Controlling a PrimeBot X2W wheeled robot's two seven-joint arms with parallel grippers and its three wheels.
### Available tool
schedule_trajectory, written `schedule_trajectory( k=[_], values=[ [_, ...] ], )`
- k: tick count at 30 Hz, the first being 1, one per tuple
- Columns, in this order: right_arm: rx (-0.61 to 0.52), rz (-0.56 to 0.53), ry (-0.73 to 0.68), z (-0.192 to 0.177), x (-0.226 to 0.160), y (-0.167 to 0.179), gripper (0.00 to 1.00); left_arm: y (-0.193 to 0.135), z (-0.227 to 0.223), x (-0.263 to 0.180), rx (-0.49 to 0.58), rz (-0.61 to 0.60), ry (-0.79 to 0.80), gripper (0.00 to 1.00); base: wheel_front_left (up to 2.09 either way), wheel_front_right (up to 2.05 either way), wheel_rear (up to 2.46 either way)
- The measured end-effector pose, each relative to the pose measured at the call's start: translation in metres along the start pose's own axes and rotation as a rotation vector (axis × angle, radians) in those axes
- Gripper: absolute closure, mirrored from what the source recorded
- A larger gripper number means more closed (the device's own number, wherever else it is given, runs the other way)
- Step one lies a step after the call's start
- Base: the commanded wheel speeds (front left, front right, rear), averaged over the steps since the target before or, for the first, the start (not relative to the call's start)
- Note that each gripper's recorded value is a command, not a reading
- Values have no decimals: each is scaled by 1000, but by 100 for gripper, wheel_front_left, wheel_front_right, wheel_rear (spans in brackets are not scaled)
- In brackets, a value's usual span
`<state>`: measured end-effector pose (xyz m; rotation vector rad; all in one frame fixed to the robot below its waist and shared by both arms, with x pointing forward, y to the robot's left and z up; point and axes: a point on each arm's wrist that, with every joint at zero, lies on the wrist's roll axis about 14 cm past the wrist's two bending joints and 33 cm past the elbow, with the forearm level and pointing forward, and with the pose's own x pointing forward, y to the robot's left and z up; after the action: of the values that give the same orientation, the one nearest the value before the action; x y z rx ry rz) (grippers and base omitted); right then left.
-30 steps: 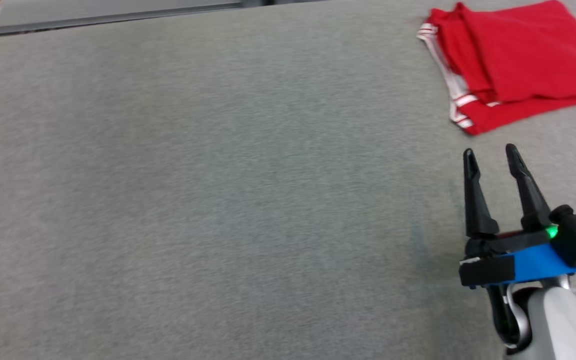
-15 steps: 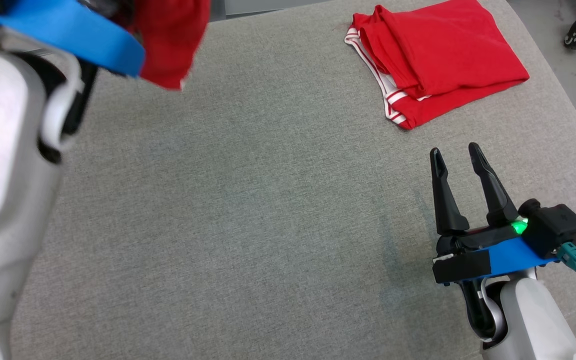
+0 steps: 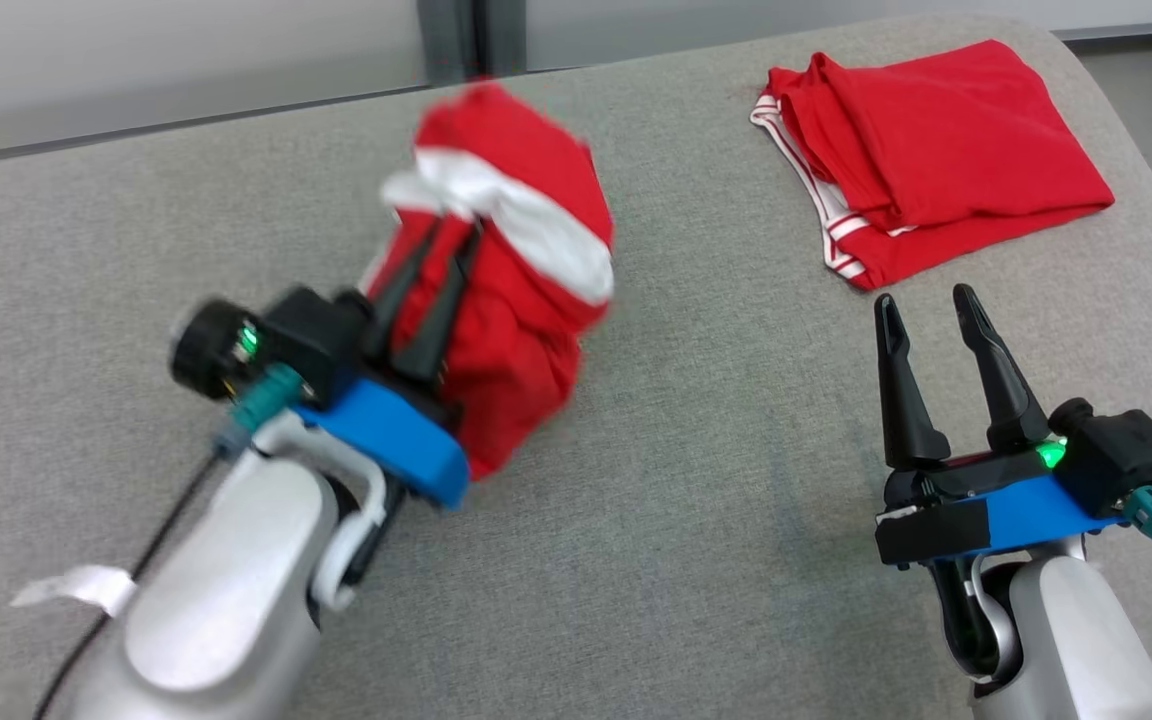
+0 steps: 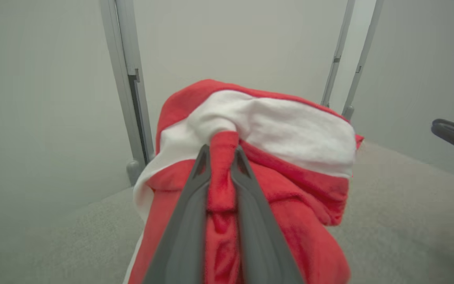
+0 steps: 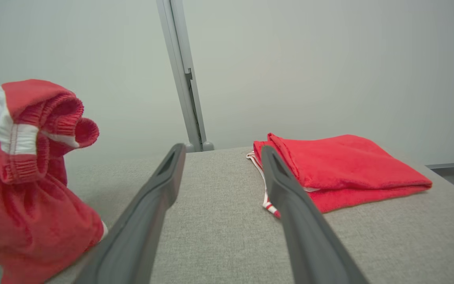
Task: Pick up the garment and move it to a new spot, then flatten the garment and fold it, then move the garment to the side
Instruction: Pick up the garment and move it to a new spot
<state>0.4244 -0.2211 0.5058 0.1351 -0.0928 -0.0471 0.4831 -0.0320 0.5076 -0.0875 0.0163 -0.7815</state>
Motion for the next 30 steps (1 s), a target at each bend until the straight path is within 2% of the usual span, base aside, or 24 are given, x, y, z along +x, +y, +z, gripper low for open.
schedule_trajectory(
  k=[6,7,8,12,15,21,30],
  values=[
    [2,28,3,-1,0,11,0,-31,-52,-33,-89,-10,134,100,0,0,0],
    [3,34,2,-1,0,13,0,-32,-58,-37,-111,0,151,97,0,0,0],
    [4,39,1,-1,0,14,0,-36,-62,-40,-135,3,161,0,0,0,0],
    [6,56,4,-2,-1,21,0,-36,-52,-44,-132,25,113,0,0,0,0],
    [11,71,-4,1,-2,27,0,-23,-36,-46,-101,80,58,0,0,0,0],
    [23,100,-1,1,-5,38,0,24,-3,-68,-37,261,-41,0,0,0,0],
    [38,148,-2,2,-6,57,0,79,42,-141,53,548,-170,0,0,0,0]
  ],
)
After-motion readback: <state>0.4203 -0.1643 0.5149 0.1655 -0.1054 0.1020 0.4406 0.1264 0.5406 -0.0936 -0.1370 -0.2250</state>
